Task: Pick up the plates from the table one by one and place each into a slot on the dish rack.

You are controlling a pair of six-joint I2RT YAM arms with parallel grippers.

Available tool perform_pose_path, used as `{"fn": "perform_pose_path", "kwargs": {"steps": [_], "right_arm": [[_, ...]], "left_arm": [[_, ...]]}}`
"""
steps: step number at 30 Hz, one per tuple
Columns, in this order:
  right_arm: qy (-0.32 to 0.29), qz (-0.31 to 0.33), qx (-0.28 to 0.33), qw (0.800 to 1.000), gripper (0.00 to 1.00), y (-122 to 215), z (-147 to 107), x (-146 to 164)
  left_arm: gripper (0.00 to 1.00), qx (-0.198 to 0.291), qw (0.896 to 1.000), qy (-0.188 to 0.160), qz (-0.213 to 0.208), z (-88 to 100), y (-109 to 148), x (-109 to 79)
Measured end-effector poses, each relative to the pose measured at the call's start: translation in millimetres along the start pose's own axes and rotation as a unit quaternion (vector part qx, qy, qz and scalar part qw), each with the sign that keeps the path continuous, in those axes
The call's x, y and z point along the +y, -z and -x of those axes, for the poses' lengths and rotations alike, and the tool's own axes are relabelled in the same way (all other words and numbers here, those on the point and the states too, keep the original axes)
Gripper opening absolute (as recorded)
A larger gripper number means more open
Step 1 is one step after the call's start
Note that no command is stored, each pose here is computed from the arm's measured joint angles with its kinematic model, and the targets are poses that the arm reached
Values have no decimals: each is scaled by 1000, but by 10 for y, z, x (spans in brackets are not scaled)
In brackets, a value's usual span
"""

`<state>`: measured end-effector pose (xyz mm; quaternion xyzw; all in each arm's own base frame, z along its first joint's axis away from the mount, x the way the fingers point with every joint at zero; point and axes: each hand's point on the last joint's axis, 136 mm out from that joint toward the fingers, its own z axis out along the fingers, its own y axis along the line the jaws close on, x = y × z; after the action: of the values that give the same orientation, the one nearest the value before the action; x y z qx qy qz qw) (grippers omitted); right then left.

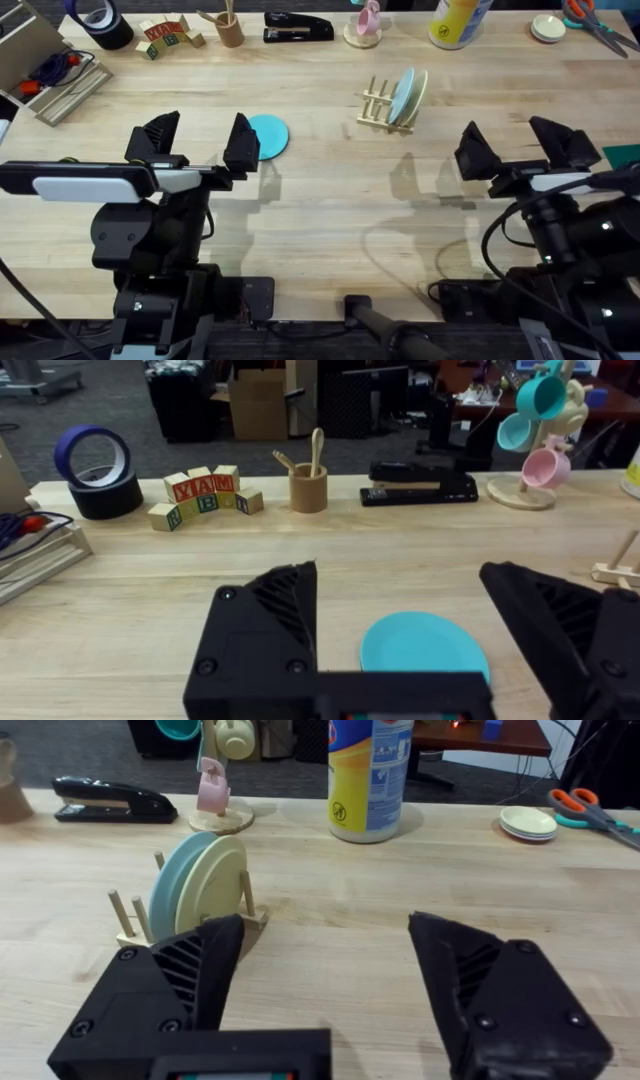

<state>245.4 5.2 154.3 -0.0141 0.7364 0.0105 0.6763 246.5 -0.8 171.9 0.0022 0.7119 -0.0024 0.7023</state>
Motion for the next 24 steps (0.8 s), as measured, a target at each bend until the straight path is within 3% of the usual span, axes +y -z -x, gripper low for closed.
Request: {"fn": "perform_pose_path", "kwargs": {"steps": [24], "right_arm": [[0,6,0,1000,993,1,4,19]], "left_arm": [[995,-1,1000,0,-6,7,1,-20]]}}
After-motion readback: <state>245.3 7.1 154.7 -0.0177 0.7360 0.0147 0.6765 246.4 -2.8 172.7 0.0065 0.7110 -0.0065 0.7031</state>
